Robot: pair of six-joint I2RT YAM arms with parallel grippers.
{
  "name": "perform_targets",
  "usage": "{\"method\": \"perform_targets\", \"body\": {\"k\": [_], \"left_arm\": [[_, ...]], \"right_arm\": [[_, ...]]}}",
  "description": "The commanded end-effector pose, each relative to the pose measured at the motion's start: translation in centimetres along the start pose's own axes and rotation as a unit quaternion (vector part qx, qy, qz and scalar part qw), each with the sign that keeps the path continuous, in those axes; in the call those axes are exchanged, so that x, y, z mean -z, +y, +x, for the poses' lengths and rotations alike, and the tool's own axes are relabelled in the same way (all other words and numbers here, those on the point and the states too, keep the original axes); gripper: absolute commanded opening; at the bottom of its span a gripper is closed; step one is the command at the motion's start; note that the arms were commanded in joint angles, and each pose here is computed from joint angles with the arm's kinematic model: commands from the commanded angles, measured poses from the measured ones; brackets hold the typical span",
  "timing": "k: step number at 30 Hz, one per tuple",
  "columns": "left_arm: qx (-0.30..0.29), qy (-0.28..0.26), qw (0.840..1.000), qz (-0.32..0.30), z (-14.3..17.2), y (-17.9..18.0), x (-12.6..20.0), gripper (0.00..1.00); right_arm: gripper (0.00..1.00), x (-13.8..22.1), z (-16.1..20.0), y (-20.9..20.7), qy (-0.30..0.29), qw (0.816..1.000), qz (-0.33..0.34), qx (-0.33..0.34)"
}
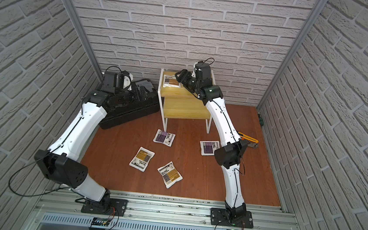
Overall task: Place the bagged coffee beans on the shelf by color
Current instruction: Place the bagged coffee beans on the shelf.
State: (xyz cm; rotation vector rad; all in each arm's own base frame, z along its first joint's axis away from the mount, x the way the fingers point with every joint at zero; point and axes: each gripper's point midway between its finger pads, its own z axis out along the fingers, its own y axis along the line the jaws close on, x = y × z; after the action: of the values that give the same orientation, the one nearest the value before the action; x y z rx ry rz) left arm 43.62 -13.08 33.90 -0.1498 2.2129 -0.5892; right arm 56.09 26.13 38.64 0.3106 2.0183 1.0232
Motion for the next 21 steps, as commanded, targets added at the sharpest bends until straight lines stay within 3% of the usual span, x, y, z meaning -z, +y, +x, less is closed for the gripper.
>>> {"method": "perform_targets", "body": {"k": [1,21], "left_arm": [[-0.012,-0.022,1.0,0.013,-1.1,-0.9,0.3,0.98],[-0.013,-0.019,1.0,0.011,-0.7,-0.7,0.2,0.98]], "right_arm": [[0.73,0.6,0.2,0.6,0.009,1.0,-0.01,-0.003],[0.73,-1.5,2.2,1.1,0.032,0.999,-0.027,-0.019]]}}
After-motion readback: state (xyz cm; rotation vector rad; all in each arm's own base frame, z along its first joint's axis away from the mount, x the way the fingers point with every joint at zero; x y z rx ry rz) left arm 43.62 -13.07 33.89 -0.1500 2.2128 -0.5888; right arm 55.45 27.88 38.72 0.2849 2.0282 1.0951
